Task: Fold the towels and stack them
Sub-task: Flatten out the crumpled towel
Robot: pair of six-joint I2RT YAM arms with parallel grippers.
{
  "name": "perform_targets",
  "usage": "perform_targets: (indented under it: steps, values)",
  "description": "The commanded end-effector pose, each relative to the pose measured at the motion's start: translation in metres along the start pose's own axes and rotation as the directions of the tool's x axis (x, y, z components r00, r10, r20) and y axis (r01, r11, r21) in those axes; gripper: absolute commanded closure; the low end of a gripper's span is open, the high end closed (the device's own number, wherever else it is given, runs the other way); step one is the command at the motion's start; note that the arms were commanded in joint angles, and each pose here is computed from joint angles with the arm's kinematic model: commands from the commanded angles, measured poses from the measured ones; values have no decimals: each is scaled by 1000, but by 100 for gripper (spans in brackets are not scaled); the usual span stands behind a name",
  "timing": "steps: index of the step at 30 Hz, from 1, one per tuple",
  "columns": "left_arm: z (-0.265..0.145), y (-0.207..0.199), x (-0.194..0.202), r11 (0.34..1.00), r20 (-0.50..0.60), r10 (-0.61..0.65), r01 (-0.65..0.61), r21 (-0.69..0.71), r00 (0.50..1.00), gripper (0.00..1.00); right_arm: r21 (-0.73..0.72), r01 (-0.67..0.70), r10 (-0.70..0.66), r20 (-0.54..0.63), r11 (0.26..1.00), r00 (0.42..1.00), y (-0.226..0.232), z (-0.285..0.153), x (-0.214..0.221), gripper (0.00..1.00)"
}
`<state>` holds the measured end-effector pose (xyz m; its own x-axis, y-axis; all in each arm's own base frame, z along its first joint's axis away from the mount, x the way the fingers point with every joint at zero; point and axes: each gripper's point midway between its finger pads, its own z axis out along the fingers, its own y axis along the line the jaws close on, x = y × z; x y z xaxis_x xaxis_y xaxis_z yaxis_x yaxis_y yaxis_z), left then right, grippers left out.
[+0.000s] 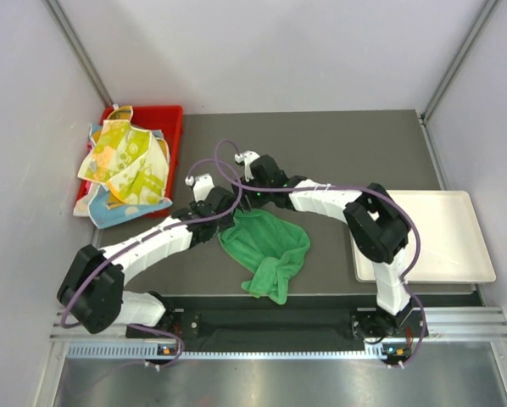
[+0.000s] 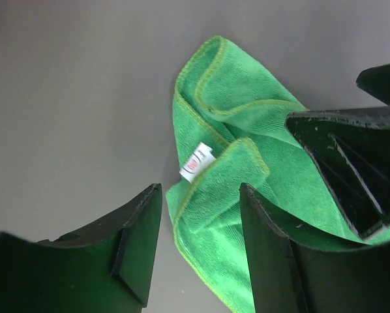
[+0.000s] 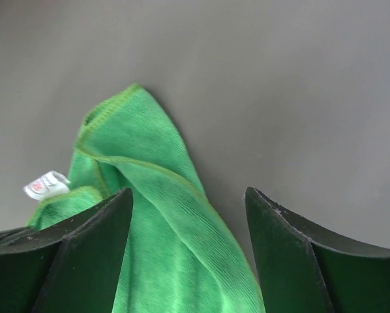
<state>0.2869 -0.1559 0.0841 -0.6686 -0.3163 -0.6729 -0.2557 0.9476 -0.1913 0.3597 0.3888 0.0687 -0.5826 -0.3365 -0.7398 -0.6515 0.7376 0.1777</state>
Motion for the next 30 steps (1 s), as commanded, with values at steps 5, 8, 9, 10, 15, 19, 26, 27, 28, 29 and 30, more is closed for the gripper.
perform_targets:
  steps: [5,8,9,10,15,19,26,27,28,29,30]
  values:
    - [15,-11,-2,996,-3,0,0,91,1000,44,-117,12,-7,47,993,999,34,9,-22,30]
    - [22,-8,2,996,-17,7,-5,85,1000,46,-127,9,-3,43,992,999,37,12,-21,30]
    - [23,-7,2,996,-17,6,-5,89,1000,46,-130,7,-2,44,992,999,36,13,-22,30]
    - [25,-7,2,996,-14,3,-1,90,1000,46,-135,6,0,40,991,999,37,15,-21,30]
    - [31,-1,9,997,-30,-1,3,73,1000,53,-145,2,1,25,989,1000,38,22,-16,30]
    - [35,7,18,998,-47,-9,12,61,999,60,-130,-4,6,11,992,1000,34,26,-9,30]
    - [36,12,22,998,-44,-31,34,58,999,83,-108,-11,11,1,994,1000,30,29,-5,37]
    - [35,12,22,998,-42,-33,36,57,999,84,-97,-14,14,0,995,1000,27,29,-5,38]
    - [35,14,23,998,-42,-38,40,51,998,86,-90,-19,19,-4,996,1000,26,30,-3,39]
    - [34,16,20,998,-29,-45,47,44,999,92,-84,-25,24,-6,996,1000,24,30,-2,43]
    - [33,21,21,998,-27,-56,57,23,998,94,-75,-32,32,-5,997,999,20,29,-2,45]
